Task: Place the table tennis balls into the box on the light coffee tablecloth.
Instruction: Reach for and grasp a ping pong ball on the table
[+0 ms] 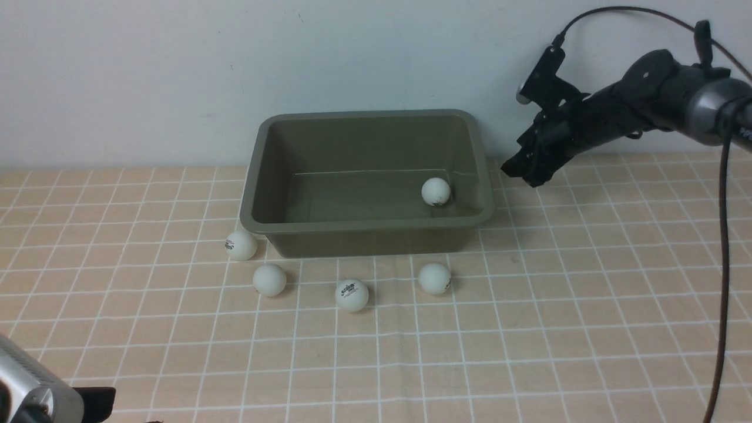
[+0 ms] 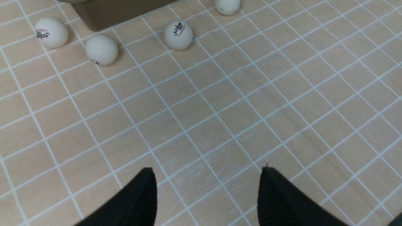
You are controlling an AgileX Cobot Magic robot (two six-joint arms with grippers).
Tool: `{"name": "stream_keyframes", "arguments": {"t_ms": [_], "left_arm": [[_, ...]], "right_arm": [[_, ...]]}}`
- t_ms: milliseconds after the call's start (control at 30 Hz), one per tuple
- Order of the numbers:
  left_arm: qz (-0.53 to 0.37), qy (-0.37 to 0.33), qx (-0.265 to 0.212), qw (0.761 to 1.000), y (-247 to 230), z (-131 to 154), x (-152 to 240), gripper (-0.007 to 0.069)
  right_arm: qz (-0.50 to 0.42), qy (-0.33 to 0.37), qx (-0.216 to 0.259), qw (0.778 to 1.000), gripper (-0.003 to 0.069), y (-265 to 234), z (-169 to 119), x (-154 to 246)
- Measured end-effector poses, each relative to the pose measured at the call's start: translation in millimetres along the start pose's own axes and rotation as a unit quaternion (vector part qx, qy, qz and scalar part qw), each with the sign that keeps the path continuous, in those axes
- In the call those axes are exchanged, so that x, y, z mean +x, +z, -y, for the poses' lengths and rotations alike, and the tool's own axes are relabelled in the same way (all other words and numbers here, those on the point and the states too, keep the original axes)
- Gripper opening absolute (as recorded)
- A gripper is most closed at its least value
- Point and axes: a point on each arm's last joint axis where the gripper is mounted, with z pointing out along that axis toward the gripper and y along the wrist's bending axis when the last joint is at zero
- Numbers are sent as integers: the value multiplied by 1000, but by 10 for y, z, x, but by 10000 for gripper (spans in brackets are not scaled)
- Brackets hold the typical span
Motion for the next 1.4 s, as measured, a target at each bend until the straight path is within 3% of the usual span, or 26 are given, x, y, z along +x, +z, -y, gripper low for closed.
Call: {"name": "stream_keyframes", "arguments": {"t_ms": [200, 567, 867, 1067, 1400], "left_arm": [[-4, 4, -5, 1000, 0, -8, 8, 363], [-5, 5, -6, 1000, 0, -10, 9, 363], [-15, 2, 2, 1000, 0, 4, 27, 363], [-17, 2, 4, 1000, -1, 8, 31, 363], [-17, 0, 5, 1000, -1, 8, 31, 363]], "right_arm": [[17, 35, -22, 999, 424, 106, -98, -37], [27, 2, -18, 999, 424, 289, -386, -322], [19, 21, -11, 1000, 424, 308, -366, -285], [32, 27, 20, 999, 424, 325, -313, -295], [27, 61, 15, 998, 382, 565, -360, -122]]}}
